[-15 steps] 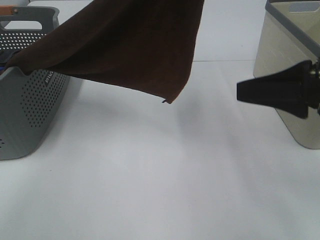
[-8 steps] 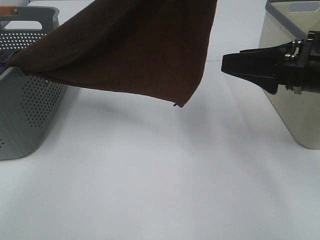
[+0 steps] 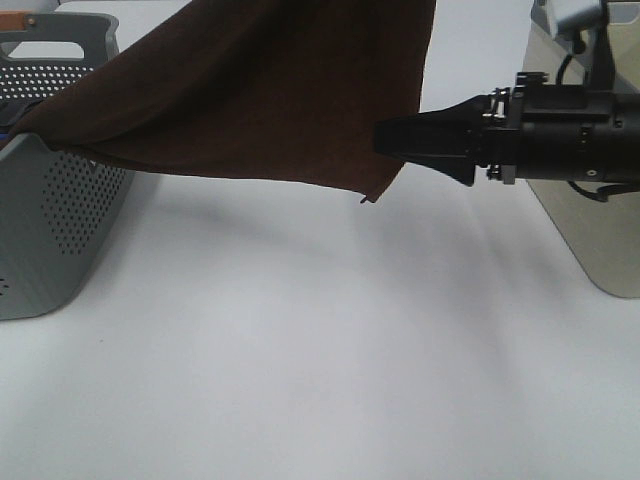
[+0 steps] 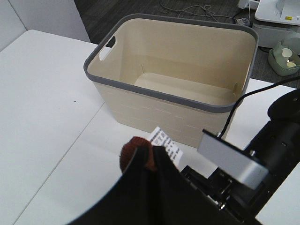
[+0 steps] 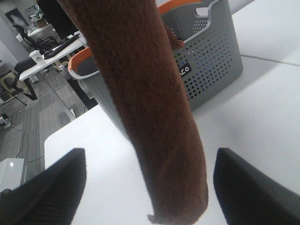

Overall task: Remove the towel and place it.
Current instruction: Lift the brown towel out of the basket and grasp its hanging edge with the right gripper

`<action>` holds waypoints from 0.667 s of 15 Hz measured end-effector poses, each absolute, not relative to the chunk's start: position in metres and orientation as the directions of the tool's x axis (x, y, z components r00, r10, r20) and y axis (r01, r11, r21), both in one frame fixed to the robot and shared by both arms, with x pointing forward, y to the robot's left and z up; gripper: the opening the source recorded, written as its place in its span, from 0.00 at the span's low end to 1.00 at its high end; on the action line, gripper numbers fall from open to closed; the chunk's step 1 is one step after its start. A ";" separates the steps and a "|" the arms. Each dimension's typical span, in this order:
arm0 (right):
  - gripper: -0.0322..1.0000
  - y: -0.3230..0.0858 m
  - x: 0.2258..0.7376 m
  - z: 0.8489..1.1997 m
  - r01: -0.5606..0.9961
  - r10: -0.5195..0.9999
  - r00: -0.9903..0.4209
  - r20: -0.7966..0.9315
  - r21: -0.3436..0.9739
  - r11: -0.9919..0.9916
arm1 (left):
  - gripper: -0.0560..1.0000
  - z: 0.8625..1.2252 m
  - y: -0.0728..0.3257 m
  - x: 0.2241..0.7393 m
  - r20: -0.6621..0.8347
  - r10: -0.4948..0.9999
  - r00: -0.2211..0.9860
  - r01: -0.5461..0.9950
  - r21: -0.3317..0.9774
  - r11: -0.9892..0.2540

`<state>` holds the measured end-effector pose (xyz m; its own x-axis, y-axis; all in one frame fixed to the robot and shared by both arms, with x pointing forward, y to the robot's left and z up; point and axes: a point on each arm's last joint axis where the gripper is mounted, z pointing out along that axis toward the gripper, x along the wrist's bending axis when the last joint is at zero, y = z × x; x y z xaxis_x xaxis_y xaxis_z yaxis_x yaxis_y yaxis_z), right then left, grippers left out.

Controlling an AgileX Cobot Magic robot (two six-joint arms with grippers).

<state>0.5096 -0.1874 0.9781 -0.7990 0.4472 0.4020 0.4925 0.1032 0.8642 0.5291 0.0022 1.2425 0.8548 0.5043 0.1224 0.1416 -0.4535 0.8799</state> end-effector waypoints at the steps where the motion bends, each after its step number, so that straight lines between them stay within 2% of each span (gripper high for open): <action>1: 0.73 -0.182 0.511 0.977 0.492 0.464 -0.797 0.386 0.861 0.129 | 0.05 1.243 0.002 0.529 0.123 0.505 0.855 0.141 0.880 -0.453; 3: 0.71 -0.181 0.513 0.973 0.496 0.505 -0.784 0.361 0.854 0.159 | 0.05 1.245 0.002 0.530 0.127 0.512 0.849 0.127 0.892 -0.433; 4: 0.67 -0.181 0.513 0.973 0.497 0.514 -0.780 0.357 0.852 0.162 | 0.05 1.246 0.001 0.531 0.130 0.518 0.846 0.118 0.900 -0.420; 8: 0.38 -0.181 0.514 0.972 0.498 0.519 -0.778 0.355 0.851 0.164 | 0.05 1.251 0.000 0.533 0.138 0.532 0.835 0.093 0.919 -0.384; 10: 0.33 -0.181 0.514 0.972 0.498 0.518 -0.778 0.355 0.852 0.164 | 0.05 1.251 0.001 0.534 0.150 0.537 0.830 0.085 0.918 -0.387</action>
